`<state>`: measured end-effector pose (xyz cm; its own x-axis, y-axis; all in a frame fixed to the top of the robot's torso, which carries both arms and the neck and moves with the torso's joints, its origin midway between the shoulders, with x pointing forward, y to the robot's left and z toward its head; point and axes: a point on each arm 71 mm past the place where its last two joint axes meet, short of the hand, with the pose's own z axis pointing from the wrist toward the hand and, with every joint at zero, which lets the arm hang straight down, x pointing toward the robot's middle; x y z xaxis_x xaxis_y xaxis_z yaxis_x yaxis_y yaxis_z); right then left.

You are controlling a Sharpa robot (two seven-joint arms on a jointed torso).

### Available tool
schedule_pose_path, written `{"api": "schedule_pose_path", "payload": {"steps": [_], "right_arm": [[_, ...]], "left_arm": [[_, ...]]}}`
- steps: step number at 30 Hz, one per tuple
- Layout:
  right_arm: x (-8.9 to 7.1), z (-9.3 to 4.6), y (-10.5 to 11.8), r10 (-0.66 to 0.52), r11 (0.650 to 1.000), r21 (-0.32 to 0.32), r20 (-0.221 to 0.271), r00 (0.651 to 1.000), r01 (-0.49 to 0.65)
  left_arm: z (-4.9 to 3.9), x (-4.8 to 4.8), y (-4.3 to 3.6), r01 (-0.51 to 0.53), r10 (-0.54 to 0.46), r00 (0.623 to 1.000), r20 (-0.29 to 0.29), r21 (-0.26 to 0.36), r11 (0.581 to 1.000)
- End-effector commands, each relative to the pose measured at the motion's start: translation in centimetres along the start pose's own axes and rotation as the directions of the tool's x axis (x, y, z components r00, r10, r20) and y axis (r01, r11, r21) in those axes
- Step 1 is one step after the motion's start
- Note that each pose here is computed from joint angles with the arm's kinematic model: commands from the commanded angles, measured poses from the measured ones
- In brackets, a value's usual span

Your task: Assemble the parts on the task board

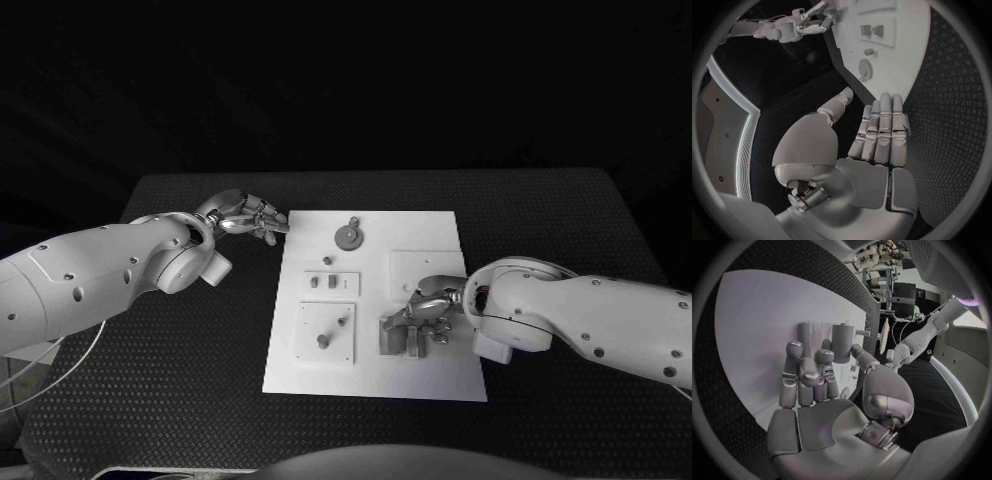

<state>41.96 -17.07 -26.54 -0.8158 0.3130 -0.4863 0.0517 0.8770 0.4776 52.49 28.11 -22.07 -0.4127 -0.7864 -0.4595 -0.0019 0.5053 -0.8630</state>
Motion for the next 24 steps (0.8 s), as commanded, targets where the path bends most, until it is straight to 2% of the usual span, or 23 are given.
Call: {"api": "schedule_pose_path", "payload": {"steps": [1,18,24], "right_arm": [[0.18,0.11,-0.25,-0.018,1.0,0.009,-0.002,1.0,0.018],[0.3,0.11,-0.22,-0.02,1.0,0.006,-0.012,1.0,0.02],[0.02,0.05,-0.31,-0.026,1.0,-0.006,0.018,1.0,0.026]], "left_arm": [[0.02,0.13,-0.13,0.005,-0.005,1.0,-0.012,0.008,1.0],[0.02,0.13,-0.13,0.005,-0.005,1.0,-0.011,0.007,1.0],[0.03,0.14,-0.13,0.005,-0.005,1.0,-0.012,0.008,1.0]]}}
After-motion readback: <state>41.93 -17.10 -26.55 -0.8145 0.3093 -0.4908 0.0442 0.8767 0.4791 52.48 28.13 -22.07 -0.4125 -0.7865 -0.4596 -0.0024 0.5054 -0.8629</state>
